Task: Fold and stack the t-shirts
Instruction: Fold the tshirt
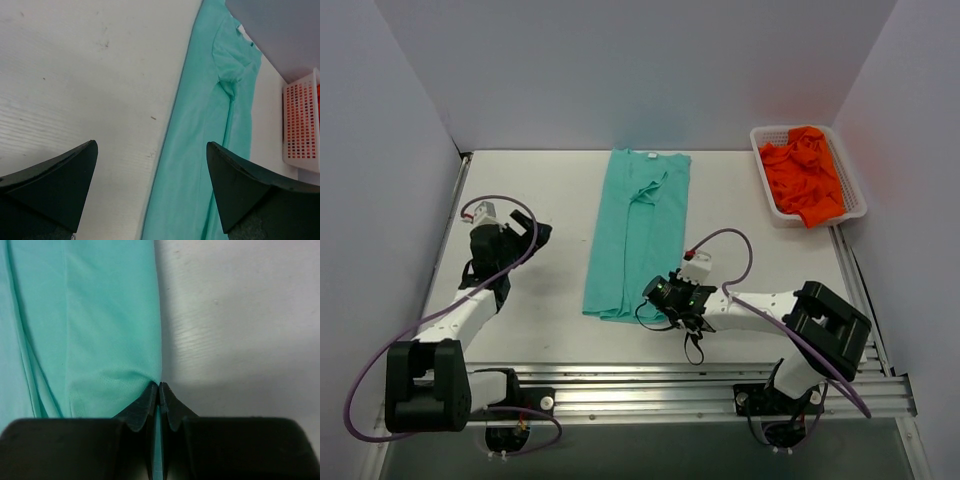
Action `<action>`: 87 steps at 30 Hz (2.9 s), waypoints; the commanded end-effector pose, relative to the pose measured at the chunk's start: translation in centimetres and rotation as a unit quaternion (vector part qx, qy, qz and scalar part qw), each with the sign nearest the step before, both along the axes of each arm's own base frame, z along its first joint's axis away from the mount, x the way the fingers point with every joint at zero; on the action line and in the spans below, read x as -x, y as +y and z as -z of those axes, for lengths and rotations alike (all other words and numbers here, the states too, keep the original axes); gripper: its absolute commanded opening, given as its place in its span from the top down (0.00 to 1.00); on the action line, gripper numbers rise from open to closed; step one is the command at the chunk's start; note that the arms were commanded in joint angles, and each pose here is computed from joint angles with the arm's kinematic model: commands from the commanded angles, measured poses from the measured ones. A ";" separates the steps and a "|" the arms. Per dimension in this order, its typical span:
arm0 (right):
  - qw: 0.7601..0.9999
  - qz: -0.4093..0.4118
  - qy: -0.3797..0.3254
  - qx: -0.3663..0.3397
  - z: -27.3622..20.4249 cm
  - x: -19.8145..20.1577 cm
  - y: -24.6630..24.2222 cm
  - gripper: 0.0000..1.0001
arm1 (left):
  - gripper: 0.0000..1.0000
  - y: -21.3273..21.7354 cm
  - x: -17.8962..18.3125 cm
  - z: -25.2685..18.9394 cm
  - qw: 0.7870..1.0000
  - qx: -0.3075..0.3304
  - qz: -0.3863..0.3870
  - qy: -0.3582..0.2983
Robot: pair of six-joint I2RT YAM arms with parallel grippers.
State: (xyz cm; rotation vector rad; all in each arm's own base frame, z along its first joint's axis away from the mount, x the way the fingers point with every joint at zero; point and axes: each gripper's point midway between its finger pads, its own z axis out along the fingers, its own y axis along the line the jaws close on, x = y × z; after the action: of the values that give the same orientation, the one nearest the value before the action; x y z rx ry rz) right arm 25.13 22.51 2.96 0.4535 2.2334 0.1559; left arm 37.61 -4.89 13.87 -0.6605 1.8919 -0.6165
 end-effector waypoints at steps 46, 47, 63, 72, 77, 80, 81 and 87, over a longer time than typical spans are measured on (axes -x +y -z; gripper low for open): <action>0.992 -0.002 -0.126 -0.012 -5.4 4.7 -5.9 0.11 | 0.05 -15.4 12.2 -0.8 0.970 -0.193 0.145 -0.025; 0.992 -0.002 -0.126 -0.016 -5.6 5.0 -6.2 0.11 | 0.05 -15.5 12.6 -0.5 0.970 -0.191 0.150 -0.022; 0.989 -0.053 -0.134 -0.015 -7.0 6.7 -4.4 0.12 | 0.06 -17.3 15.8 1.7 0.962 -0.184 0.200 -0.006; 0.994 -0.027 -0.100 -0.037 -5.0 9.1 -5.7 0.13 | 0.07 -16.9 19.1 4.4 0.962 -0.150 0.226 0.009; 0.995 -0.029 -0.088 -0.041 -3.4 10.0 -5.4 0.12 | 0.07 -17.3 19.3 5.4 0.961 -0.150 0.231 0.016; 0.995 -0.030 -0.086 -0.036 -2.6 10.0 -4.6 0.12 | 0.07 -18.4 19.0 5.9 0.961 -0.143 0.235 0.015; 0.995 -0.029 -0.085 -0.037 -2.5 10.0 -4.4 0.12 | 0.07 -18.6 18.9 6.1 0.961 -0.143 0.235 0.017; 0.995 -0.031 -0.086 -0.042 -1.3 9.9 -3.6 0.12 | 0.07 -20.1 18.1 8.2 0.960 -0.156 0.231 0.034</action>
State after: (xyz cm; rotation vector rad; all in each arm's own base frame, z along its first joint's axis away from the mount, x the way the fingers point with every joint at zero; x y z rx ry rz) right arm 14.89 19.00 4.45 0.3669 2.1217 0.2916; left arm 18.40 -22.28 3.63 0.0227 2.2307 -0.4564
